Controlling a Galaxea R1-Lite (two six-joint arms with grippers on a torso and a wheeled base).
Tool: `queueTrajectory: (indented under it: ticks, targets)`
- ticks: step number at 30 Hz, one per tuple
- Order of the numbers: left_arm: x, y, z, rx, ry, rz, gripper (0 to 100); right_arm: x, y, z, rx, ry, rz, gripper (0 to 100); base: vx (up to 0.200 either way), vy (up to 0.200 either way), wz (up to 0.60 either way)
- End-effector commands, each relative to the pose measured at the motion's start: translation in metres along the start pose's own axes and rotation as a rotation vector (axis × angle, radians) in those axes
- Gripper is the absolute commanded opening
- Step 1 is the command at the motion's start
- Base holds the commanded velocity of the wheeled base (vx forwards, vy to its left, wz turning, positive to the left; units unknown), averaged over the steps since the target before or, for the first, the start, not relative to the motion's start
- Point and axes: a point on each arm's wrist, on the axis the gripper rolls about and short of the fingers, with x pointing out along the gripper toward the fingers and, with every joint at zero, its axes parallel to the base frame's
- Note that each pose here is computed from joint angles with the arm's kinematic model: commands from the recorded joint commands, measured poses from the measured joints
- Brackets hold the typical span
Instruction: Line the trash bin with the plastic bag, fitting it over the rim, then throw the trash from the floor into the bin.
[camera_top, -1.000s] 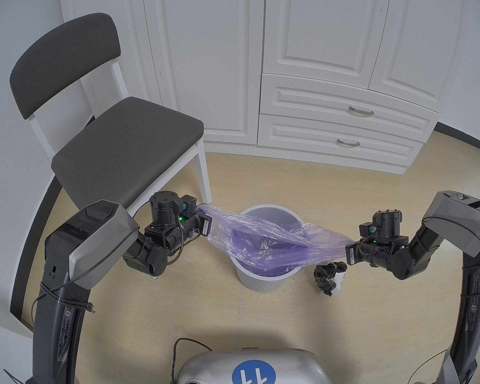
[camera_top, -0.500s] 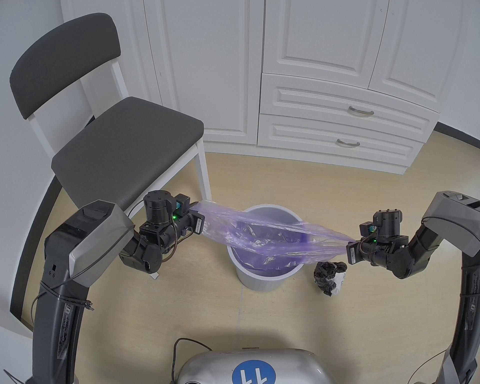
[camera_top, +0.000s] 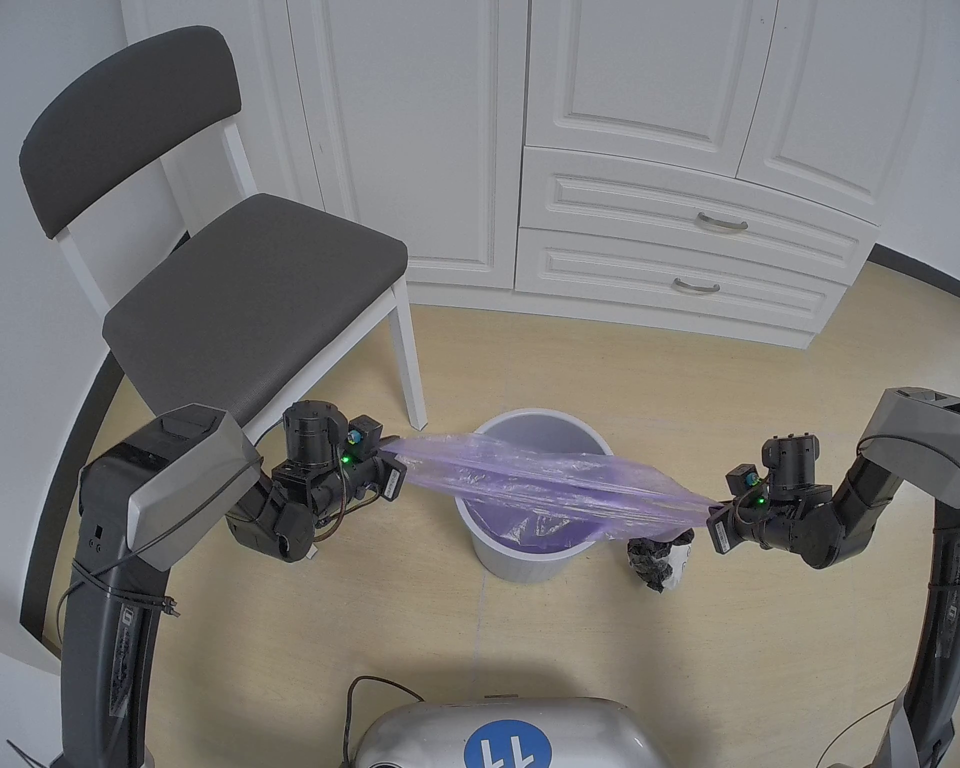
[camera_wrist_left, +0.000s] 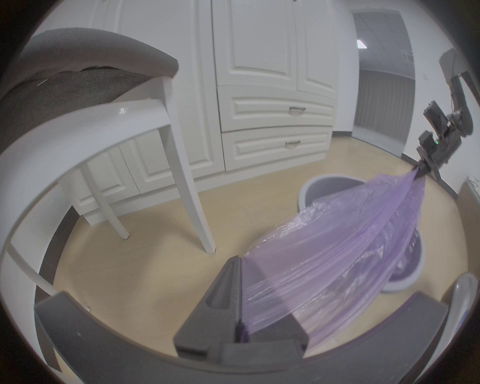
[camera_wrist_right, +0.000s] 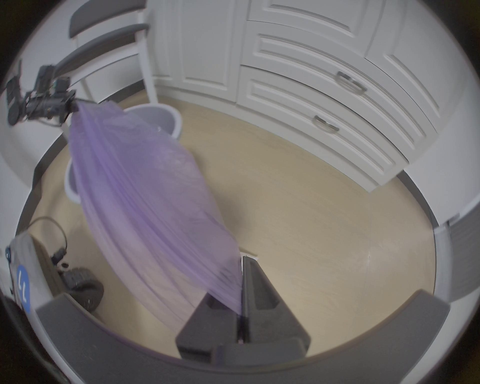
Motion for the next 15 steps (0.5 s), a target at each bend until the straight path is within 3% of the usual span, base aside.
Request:
queueTrajectory:
  ticks: [1, 8, 15]
  targets:
    - [-0.013, 0.007, 0.003, 0.026, 0.034, -0.012, 0, -0.015, -0.001, -0.004, -0.043, 0.008, 0.023, 0, 0.000, 0.000, 0.00]
    - [-0.032, 0.016, 0.010, 0.021, 0.080, -0.032, 0, -0.036, -0.001, -0.011, -0.145, 0.029, 0.034, 0, 0.000, 0.000, 0.00]
    - [-0.053, 0.018, 0.020, 0.042, 0.091, -0.086, 0, -0.056, -0.001, -0.008, -0.188, 0.008, 0.046, 0, 0.000, 0.000, 0.00]
